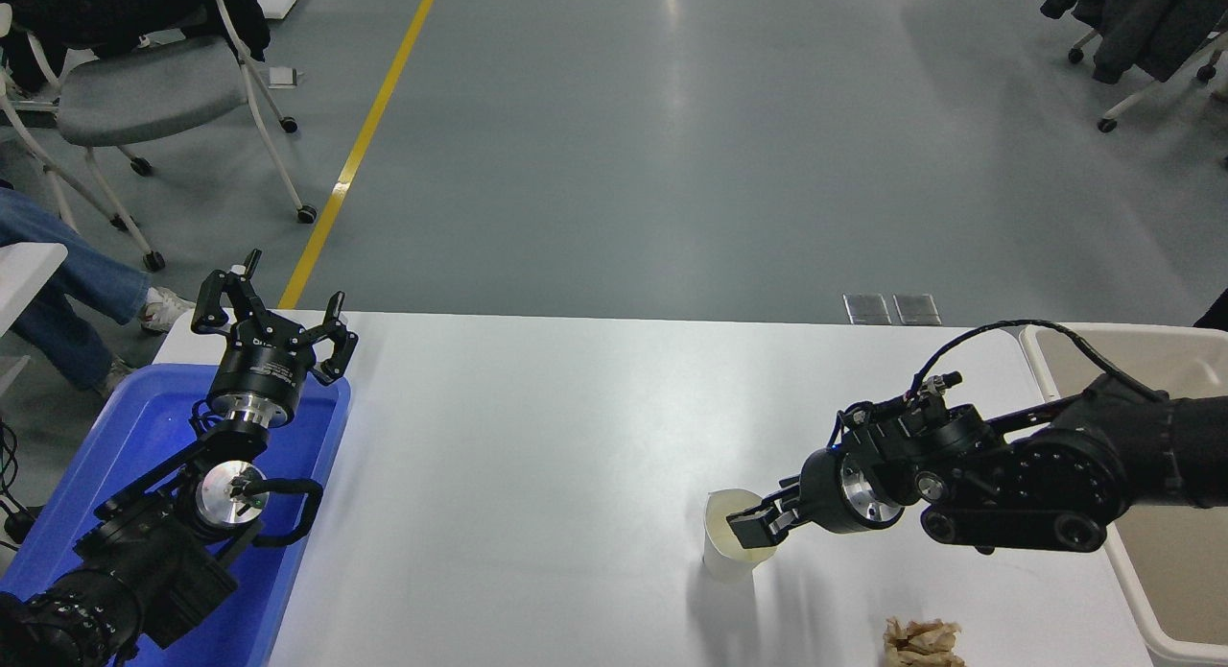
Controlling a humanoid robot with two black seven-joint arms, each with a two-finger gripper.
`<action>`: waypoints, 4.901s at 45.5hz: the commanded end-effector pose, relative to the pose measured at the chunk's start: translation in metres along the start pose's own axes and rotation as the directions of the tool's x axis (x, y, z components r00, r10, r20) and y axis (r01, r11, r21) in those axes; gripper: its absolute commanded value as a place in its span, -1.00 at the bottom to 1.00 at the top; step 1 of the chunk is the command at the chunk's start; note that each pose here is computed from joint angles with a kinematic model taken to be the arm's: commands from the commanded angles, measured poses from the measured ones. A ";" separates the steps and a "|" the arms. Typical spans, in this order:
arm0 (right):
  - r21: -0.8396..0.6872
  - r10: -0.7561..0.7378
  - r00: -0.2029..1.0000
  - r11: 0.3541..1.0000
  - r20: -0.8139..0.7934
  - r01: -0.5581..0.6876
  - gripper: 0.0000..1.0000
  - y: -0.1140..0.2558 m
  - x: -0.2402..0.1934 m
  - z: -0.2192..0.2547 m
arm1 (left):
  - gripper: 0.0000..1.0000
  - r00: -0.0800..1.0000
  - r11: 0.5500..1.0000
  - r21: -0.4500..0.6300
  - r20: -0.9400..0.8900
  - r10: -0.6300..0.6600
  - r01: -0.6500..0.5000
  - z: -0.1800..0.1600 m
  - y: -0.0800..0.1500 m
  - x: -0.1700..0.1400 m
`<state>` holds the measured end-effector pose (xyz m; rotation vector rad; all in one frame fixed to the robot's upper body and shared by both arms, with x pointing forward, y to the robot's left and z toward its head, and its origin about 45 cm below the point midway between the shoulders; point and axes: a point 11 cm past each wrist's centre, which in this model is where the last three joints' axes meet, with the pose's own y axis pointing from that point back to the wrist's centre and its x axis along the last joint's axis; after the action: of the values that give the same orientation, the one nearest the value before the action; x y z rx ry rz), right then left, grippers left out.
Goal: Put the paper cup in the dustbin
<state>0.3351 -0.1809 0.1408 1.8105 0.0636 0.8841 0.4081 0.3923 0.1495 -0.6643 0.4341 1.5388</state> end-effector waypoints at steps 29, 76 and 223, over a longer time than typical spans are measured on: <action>-0.006 0.002 1.000 1.000 -0.005 -0.002 -1.00 0.003 0.006 0.007 | 1.00 1.000 1.000 0.000 0.000 0.000 0.000 0.000 0.000 0.000; -0.076 0.130 0.988 0.988 -0.080 -0.136 -1.00 0.179 0.171 -0.005 | 1.00 1.000 1.000 0.000 0.000 0.000 0.000 0.000 0.000 0.000; -0.940 0.905 0.254 0.328 0.341 0.094 -1.00 0.185 -0.241 0.319 | 1.00 1.000 1.000 0.001 -0.001 0.000 0.000 -0.001 0.000 0.000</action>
<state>0.2833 -0.6158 0.1183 1.0154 -1.5772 0.0425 0.4081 0.3916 0.1492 -0.6649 0.4354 1.5380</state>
